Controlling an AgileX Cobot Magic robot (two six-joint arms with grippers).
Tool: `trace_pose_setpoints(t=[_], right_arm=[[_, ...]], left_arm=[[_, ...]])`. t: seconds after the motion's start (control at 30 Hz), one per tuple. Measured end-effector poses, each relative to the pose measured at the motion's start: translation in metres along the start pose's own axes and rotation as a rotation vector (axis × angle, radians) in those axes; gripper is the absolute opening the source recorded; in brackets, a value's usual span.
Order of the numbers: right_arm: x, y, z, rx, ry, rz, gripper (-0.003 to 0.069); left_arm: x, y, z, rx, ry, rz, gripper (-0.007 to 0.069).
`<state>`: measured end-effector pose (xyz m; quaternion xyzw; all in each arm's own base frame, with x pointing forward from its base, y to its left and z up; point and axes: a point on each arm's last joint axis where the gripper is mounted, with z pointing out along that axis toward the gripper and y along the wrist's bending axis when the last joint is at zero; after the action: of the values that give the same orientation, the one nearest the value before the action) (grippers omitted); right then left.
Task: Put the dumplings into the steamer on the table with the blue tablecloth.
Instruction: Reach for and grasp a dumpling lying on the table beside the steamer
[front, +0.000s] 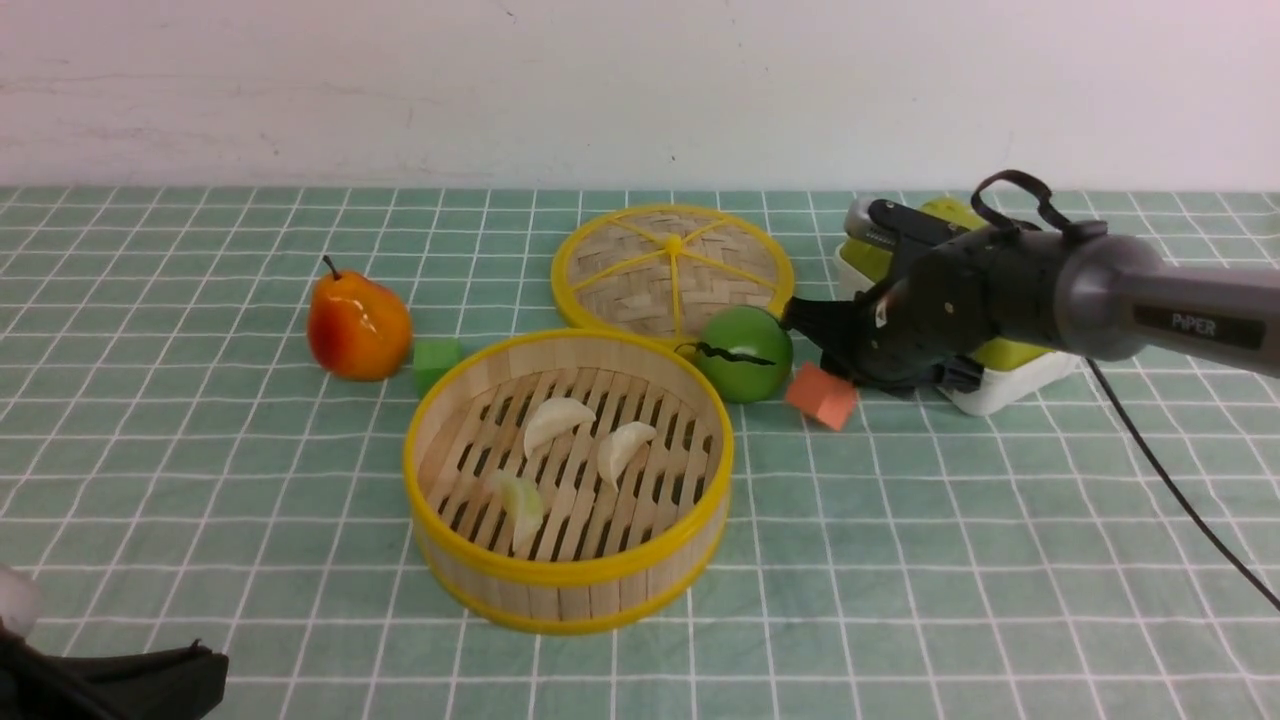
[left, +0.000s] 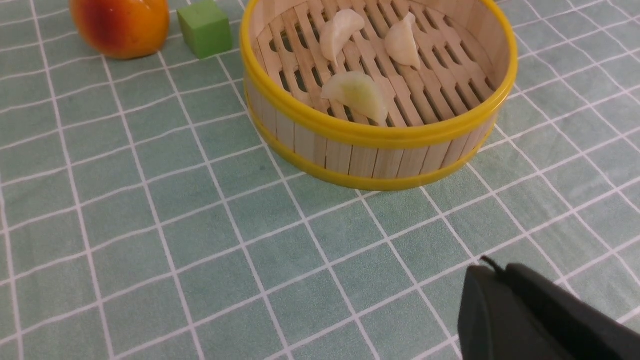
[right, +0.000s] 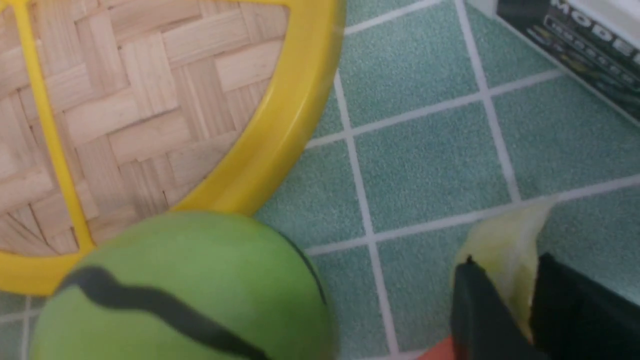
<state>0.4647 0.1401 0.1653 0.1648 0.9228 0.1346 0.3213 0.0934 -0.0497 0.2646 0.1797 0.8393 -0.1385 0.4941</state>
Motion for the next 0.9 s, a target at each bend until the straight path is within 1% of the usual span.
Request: trace_pose_setpoints(t=[0.07,0.1,0.13,0.17,0.3,0.47,0.57,0.63,0.67,0.7,0.73,0.83,0.9], right_arm=[[-0.001,0.000,-0.005,0.004,0.004,-0.033,0.0079],[-0.002,0.001,-0.007,0.003,0.002,-0.040,0.0063],[-0.005,0.002,-0.013,0.001,-0.003,-0.063,0.0010],[-0.007,0.003,-0.017,-0.001,-0.007,-0.076,-0.0009],[-0.019,0.010,-0.043,-0.024,-0.046,-0.121,-0.0020],[-0.024,0.013,-0.057,-0.026,-0.056,-0.150,-0.0020],[-0.021,0.010,-0.054,-0.006,-0.025,-0.149,-0.0003],[-0.018,0.009,-0.050,0.006,-0.009,-0.151,0.0027],[-0.015,0.007,-0.046,0.019,0.006,-0.155,0.0059],[-0.014,0.006,-0.044,0.026,0.019,-0.165,0.0105],[-0.012,0.005,-0.042,0.032,0.024,-0.171,0.0127],[-0.008,0.003,-0.035,0.035,0.048,-0.194,0.0245],[-0.006,0.002,-0.031,0.035,0.058,-0.213,0.0288]], left_arm=[[0.000,0.000,0.000,0.000,0.000,0.000,0.0017],[0.000,0.000,0.000,0.000,0.000,0.000,0.0017],[0.000,0.000,0.000,0.000,0.000,0.000,0.0017],[0.000,0.000,0.000,0.000,0.000,0.000,0.0017],[0.000,0.000,0.000,0.000,0.000,0.000,0.0017],[0.000,0.000,0.000,0.000,0.000,0.000,0.0017],[0.000,0.000,0.000,0.000,0.000,0.000,0.0017],[0.000,0.000,0.000,0.000,0.000,0.000,0.0017],[0.000,0.000,0.000,0.000,0.000,0.000,0.0017],[0.000,0.000,0.000,0.000,0.000,0.000,0.0018],[0.000,0.000,0.000,0.000,0.000,0.000,0.0018],[0.000,0.000,0.000,0.000,0.001,0.000,0.0021],[0.000,0.000,0.000,0.000,0.002,0.000,0.0022]])
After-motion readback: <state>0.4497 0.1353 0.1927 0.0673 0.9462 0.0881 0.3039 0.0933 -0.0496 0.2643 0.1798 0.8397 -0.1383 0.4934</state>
